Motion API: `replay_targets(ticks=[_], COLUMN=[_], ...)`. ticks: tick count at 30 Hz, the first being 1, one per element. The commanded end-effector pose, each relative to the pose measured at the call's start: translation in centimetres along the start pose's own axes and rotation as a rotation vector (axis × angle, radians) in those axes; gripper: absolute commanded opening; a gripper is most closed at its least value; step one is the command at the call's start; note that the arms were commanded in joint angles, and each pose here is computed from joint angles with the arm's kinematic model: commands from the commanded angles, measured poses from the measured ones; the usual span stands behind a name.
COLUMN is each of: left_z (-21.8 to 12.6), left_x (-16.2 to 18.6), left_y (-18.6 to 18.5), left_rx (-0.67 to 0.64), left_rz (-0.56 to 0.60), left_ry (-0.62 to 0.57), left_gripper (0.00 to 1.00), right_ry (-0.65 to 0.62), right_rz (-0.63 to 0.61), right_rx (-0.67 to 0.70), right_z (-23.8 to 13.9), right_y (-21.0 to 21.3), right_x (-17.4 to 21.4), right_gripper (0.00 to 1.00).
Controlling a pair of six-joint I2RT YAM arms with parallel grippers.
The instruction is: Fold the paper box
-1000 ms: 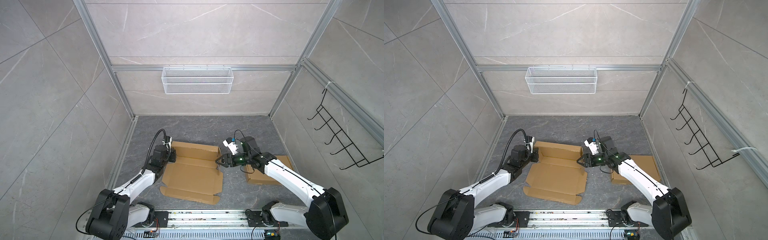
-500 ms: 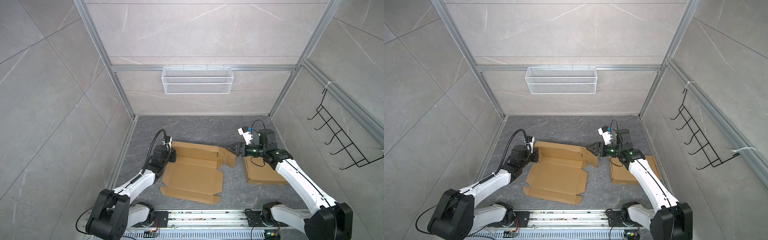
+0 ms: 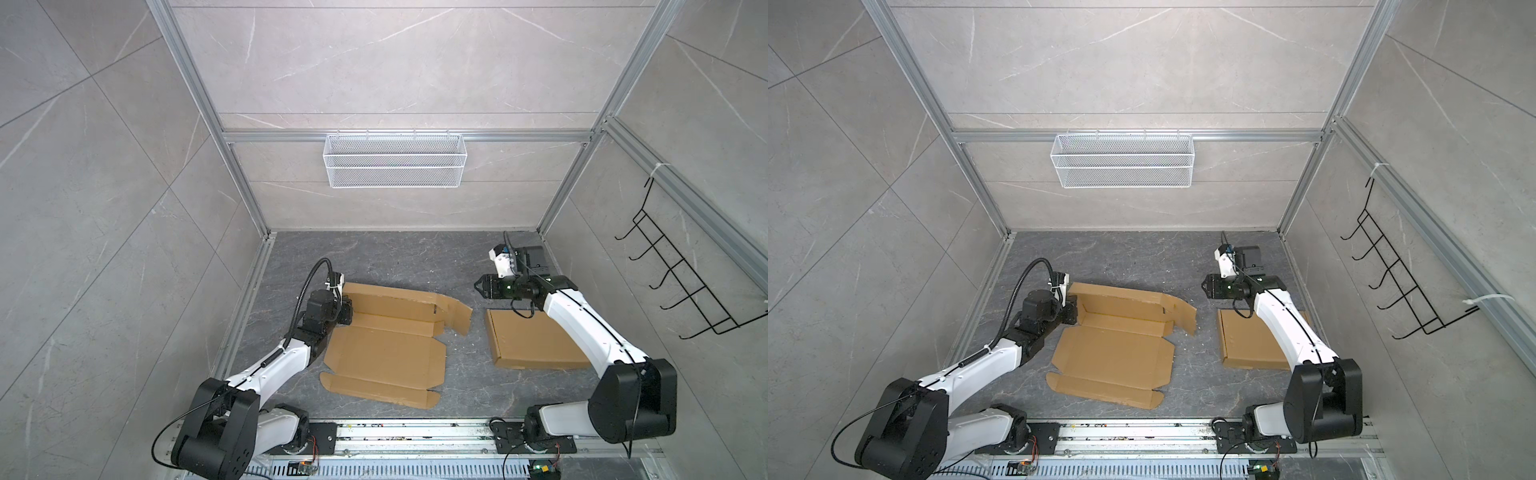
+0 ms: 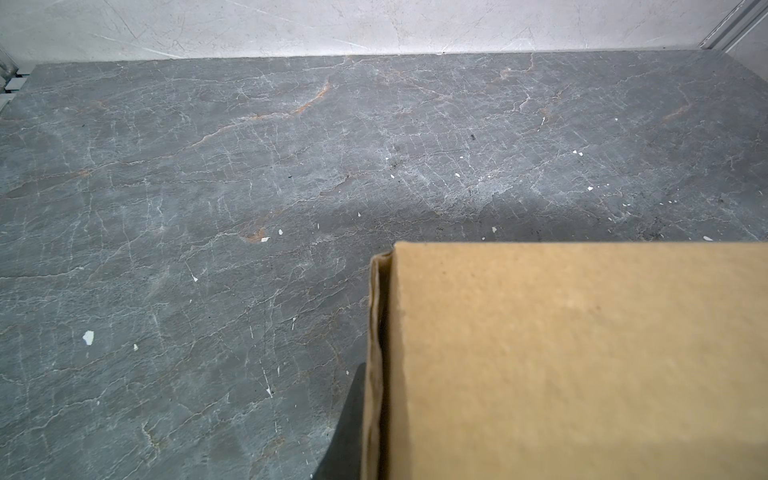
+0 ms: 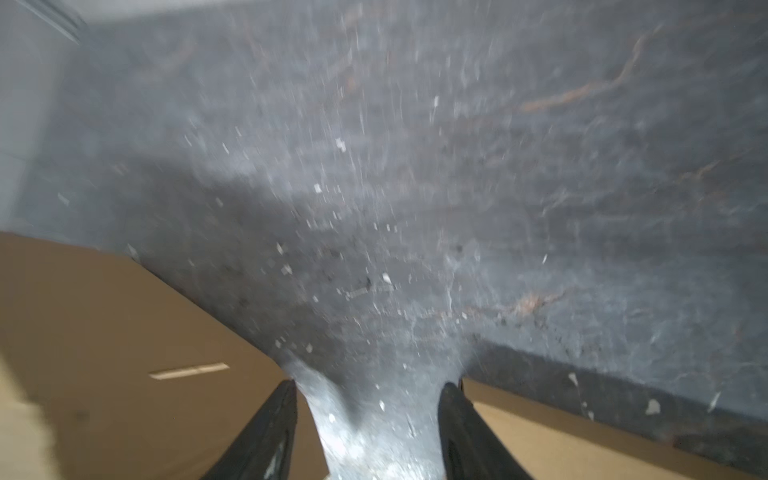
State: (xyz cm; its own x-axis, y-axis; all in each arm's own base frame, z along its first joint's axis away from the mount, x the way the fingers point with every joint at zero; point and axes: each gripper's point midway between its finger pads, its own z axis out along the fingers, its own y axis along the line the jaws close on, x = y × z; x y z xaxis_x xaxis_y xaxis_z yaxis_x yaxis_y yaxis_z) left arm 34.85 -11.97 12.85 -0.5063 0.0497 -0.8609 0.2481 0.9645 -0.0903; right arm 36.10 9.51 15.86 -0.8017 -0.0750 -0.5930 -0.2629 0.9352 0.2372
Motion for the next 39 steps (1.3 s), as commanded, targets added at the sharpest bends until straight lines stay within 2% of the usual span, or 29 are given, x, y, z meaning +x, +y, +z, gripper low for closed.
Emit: replay_targets(ticks=[1,6,12,15,20,22,26,29,34,39], left_z=[-0.1,0.0,0.0,0.0,-0.1,0.0,0.1,0.2,0.2,0.3], left_x=[-1.0,-1.0,-1.1,-1.0,-1.0,-0.9,-0.9,-0.9,-0.9,-0.8], left_y=[-0.2,-0.2,-0.2,-0.2,-0.3,-0.3,-0.4,-0.5,-0.6,-0.7], left_rx=[0.005,0.004,0.003,0.003,0.01,0.012,0.015,0.021,0.025,0.03], left_rz=[-0.008,-0.011,-0.012,-0.017,-0.024,-0.028,-0.034,-0.036,-0.041,-0.052], left_ry=[-0.022,-0.018,-0.022,-0.019,-0.023,-0.021,-0.022,-0.02,-0.018,-0.012], left_gripper=[0.0,0.0,0.0,0.0,0.0,0.0,0.0,0.0,0.0,0.0], right_ry=[0.052,0.151,0.185,0.194,0.144,0.099,-0.082,-0.199,-0.29,-0.346], right_rz=[-0.168,-0.364,-0.491,-0.533,-0.506,-0.481,-0.405,-0.414,-0.489,-0.457], right_rx=[0.007,-0.095,-0.227,-0.258,-0.251,-0.232,-0.165,-0.098,0.073,0.199], right_z=[0.5,0.7,-0.5,-0.3,1.2,1.9,3.0,4.0,5.7,6.8], right_y=[1.7,6.0,10.5,12.4,14.0,14.3,14.3,14.4,14.5,13.3], right_x=[2.0,5.6,7.5,7.7,6.9,6.2,3.7,2.5,1.7,1.0], right_gripper=[0.57,0.57,0.57,0.58,0.59,0.6,0.61,0.6,0.54,0.48])
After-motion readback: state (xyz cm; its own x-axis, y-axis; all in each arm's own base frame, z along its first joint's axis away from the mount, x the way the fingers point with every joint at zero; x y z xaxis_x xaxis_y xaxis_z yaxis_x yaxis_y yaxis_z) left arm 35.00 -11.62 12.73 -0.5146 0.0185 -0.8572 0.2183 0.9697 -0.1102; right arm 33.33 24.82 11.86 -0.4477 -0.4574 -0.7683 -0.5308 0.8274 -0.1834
